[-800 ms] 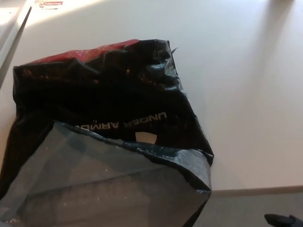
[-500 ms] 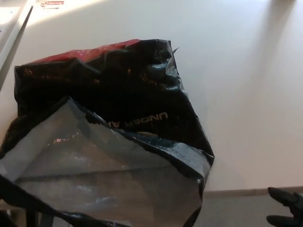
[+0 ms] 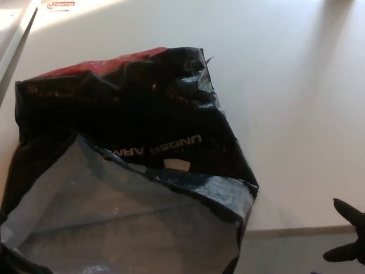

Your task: A plastic bag is kept infront of the robot in the middle of the desk and the robot uses both its hands to grab it from the top and lifts it up and then releases it.

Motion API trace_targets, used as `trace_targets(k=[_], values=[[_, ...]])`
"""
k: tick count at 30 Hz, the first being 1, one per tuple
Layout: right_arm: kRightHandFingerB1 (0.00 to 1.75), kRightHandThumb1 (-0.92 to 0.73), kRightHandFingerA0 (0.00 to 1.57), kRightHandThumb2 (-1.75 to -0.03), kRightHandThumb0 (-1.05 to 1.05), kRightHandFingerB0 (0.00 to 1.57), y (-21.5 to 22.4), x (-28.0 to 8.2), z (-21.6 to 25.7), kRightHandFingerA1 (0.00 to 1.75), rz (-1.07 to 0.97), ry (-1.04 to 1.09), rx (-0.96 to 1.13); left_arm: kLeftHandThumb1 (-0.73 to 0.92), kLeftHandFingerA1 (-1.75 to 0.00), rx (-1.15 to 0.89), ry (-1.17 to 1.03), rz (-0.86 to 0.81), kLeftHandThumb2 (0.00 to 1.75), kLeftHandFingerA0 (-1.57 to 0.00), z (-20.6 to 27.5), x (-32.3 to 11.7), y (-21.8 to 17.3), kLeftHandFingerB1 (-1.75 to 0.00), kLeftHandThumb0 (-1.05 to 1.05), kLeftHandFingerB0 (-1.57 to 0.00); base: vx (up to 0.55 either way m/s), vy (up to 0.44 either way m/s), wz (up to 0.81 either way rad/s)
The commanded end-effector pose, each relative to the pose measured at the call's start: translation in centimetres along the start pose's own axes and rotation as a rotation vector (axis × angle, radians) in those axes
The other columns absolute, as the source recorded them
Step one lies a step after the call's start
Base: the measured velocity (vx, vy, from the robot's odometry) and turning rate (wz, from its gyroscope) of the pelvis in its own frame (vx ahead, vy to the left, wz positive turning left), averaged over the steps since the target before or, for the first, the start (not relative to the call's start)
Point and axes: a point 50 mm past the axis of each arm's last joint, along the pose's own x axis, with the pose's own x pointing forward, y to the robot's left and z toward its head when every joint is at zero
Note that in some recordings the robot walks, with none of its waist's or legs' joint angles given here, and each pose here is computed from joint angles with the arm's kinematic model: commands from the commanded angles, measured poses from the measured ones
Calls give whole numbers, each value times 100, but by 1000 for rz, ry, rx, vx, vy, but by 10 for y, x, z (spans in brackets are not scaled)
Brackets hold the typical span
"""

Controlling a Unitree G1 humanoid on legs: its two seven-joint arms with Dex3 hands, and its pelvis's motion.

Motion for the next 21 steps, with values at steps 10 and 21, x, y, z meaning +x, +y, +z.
trace_targets(k=[10,21], values=[[17,-42,52,-64,-67,14,-36,24,24,122,-150,-244,-219,36,-78,339,-233,-57,52,-105,23,27,49,-23,-26,-4,0,0,0],[10,-43,58,-74,-70,13,-45,67,25,125,-61,-259,-335,31,-84,400,-195,-215,64,-108,13,49,53,-15,-33,-5,0,0,0]])
